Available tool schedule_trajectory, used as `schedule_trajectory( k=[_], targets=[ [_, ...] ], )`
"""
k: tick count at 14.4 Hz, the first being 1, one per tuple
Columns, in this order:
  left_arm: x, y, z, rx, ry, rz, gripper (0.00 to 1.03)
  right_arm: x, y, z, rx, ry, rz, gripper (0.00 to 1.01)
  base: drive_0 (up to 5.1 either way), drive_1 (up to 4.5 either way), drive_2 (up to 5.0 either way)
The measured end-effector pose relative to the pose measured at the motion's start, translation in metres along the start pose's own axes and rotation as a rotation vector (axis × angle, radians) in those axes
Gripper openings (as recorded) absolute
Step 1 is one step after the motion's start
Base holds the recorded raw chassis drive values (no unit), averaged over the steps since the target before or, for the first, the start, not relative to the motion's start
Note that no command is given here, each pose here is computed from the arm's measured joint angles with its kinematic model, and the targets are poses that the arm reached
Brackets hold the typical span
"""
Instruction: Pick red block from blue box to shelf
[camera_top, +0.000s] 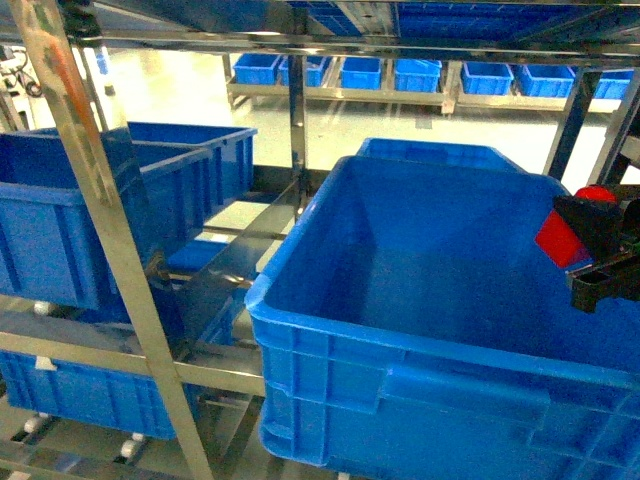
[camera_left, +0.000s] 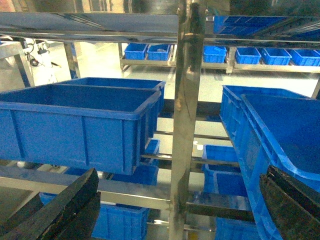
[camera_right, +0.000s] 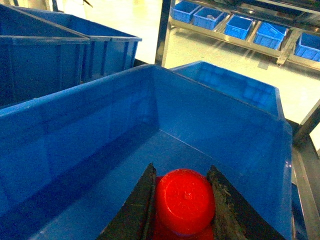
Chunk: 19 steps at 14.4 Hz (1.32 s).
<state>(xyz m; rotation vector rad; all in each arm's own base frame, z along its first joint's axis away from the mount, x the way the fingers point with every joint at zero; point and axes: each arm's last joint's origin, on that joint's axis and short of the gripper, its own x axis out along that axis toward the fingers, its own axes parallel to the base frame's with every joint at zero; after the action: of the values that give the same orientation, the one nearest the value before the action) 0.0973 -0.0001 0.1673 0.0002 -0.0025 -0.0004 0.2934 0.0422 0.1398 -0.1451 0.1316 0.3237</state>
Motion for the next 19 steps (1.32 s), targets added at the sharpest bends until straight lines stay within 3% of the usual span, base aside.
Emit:
schedule_trajectory(
  k=[1,2,7,10,12,13,15,18,19],
  targets=[
    [0.0,0.0,0.0,0.0,0.0,0.0,0.98,0.001,0.0,0.0,0.001,-0.001,-0.013,0.23,0.0,0.0,0.0],
    [0.0,0.0,0.0,0.0,0.0,0.0,0.98,0.001,0.001,0.0,0.009,0.002,-0.01,0.3,0.0,0.0,0.0],
    [0.0,0.0,0.0,0.0,0.0,0.0,0.98,-0.001,0.004,0.001,0.034,-0.016,0.007,0.96,0.0,0.0,0.0],
    [0.0,0.0,0.0,0.0,0.0,0.0,0.98,-0.011,0.006,0.002,0.057,-0.001,0.011,0.98,0.0,0.0,0.0],
    [0.0,0.0,0.0,0.0,0.0,0.0,0.98,-0.037,0.018,0.019,0.078,-0.01,0.064,0.98,0.0,0.0,0.0],
    [0.0,0.0,0.0,0.0,0.0,0.0,0.98,-0.05,0.02,0.029,0.088,-0.029,0.096,0.98,0.0,0.0,0.0],
    [0.0,0.0,0.0,0.0,0.0,0.0,0.98,-0.077,0.018,0.038,0.115,-0.056,0.117,0.98,0.0,0.0,0.0],
    [0.0,0.0,0.0,0.0,0.0,0.0,0.98,-0.12,0.0,0.036,0.203,-0.058,0.046,0.98,0.0,0.0,0.0],
    [0.0,0.0,0.0,0.0,0.0,0.0,0.98,-0.136,-0.008,0.034,0.23,-0.07,0.0,0.98,0.0,0.0,0.0]
  ],
)
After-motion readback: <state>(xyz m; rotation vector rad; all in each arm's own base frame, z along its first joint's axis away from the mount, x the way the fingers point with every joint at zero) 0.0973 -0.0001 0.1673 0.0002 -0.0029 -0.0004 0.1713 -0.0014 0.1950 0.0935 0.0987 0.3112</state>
